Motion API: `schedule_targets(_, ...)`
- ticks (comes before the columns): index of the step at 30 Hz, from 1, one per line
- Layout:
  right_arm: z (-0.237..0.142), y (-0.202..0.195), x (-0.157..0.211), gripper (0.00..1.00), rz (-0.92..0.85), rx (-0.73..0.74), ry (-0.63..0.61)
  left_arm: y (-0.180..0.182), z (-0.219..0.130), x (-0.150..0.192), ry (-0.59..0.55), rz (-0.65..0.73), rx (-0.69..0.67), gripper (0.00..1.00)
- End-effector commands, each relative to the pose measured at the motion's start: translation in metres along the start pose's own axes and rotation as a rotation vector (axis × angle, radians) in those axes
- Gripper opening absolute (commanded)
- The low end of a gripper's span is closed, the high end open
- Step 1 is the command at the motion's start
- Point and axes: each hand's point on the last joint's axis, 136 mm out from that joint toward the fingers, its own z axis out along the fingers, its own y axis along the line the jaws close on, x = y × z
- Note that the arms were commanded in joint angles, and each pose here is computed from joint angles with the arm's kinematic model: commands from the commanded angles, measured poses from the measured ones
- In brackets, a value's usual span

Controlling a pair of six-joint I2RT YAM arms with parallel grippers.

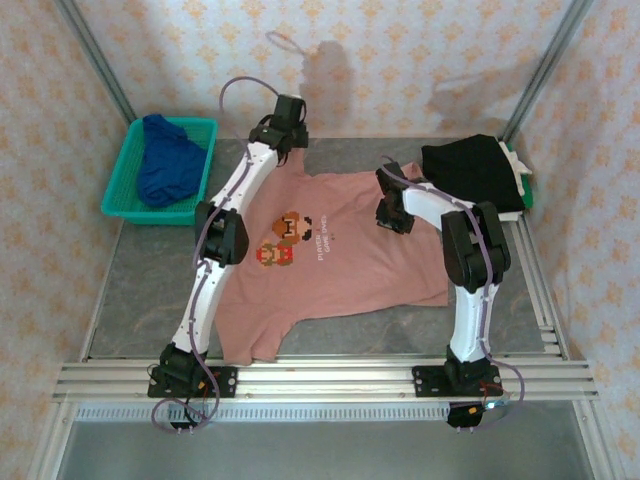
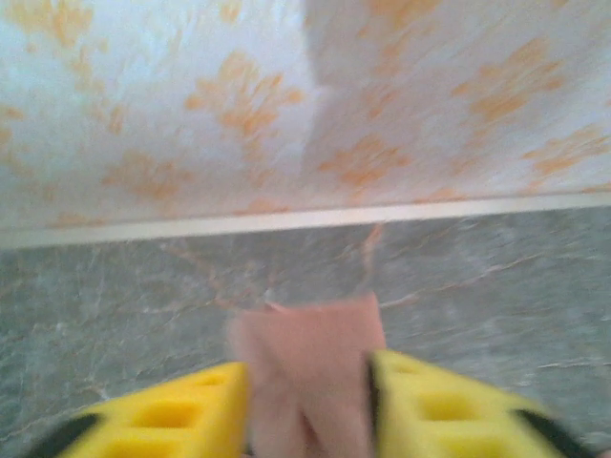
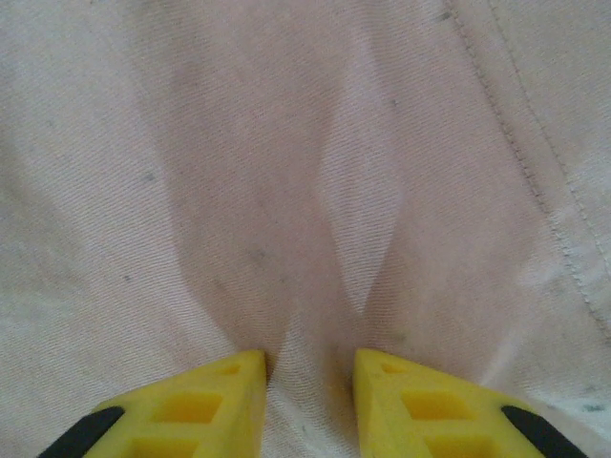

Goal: Fold and stack the t-shirts

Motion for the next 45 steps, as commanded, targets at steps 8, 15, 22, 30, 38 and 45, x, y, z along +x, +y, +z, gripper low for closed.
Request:
schedule_targets(8, -0.007, -0.016, 0.012, 0.3, -0.012, 0.048, 0.019, 0.092, 0.005, 0.053, 0.267, -0.288, -0.046, 0.99)
schedule_targets(15, -0.004, -0.023, 0.016, 0.29, 0.004, 0.079, 0.029, 0.124, -0.027, 0.126, 0.415, -0.317, -0.145, 0.69)
schedule_targets(22, -0.002, -0.043, 0.032, 0.29, 0.038, 0.153, 0.061, 0.134, -0.034, 0.199, 0.621, -0.329, -0.187, 0.46)
schedule_targets(30, -0.01, -0.075, 0.068, 0.29, 0.093, 0.183, 0.082, 0.18, -0.076, 0.239, 0.702, -0.365, -0.346, 0.29)
schedule_targets(38, -0.023, -0.066, 0.052, 0.29, 0.065, 0.168, 0.05, 0.181, -0.095, 0.228, 0.664, -0.391, -0.337, 0.39)
schedule_targets(45, -0.033, -0.046, 0.025, 0.29, 0.053, 0.126, 0.001, 0.149, -0.08, 0.168, 0.585, -0.342, -0.262, 0.6)
